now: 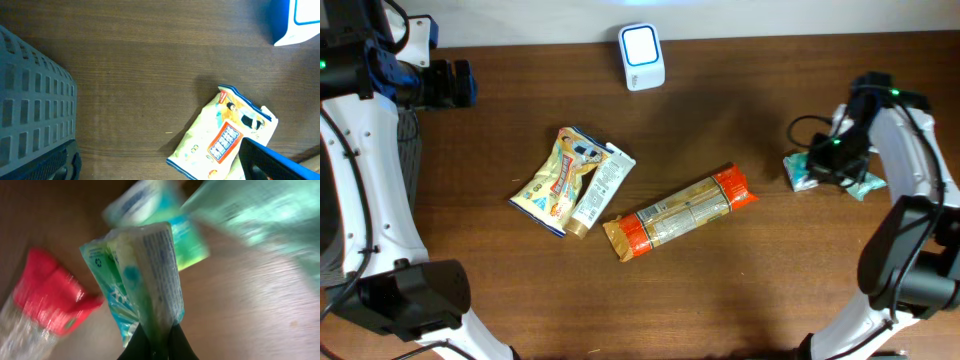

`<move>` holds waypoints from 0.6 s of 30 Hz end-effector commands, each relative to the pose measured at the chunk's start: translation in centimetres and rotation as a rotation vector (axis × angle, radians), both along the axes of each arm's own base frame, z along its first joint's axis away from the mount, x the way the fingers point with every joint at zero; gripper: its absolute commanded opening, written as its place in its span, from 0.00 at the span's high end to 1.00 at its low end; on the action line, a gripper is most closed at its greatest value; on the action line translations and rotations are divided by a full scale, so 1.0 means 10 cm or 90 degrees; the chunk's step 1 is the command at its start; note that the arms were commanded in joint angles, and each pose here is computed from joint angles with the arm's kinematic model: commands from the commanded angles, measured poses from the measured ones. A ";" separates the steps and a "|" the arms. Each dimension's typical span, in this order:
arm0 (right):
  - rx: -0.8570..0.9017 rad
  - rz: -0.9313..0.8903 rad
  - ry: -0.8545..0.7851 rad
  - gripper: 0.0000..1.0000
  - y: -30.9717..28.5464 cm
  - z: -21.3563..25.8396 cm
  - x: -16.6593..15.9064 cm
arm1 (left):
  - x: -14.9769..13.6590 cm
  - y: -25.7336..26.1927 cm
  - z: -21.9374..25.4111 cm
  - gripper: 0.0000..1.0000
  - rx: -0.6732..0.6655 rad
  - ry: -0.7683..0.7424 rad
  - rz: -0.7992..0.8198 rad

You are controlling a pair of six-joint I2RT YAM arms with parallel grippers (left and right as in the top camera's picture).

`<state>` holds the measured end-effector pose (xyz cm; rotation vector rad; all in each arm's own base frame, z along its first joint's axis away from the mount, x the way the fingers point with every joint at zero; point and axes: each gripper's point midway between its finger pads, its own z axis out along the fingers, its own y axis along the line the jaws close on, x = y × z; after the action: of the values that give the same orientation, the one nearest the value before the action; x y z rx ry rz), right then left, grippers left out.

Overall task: Scan the item barcode
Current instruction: 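Move the tissue pack right and drop it with the others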

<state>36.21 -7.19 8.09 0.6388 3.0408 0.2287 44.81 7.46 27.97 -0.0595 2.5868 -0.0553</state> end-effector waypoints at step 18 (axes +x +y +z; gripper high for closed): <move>0.044 0.037 -0.058 0.32 0.12 0.84 0.21 | 0.00 0.00 0.05 0.01 -0.001 -0.009 0.005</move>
<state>37.41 -8.49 14.65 0.6538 2.9944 0.3439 44.82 7.47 27.98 -0.0595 2.5861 -0.0547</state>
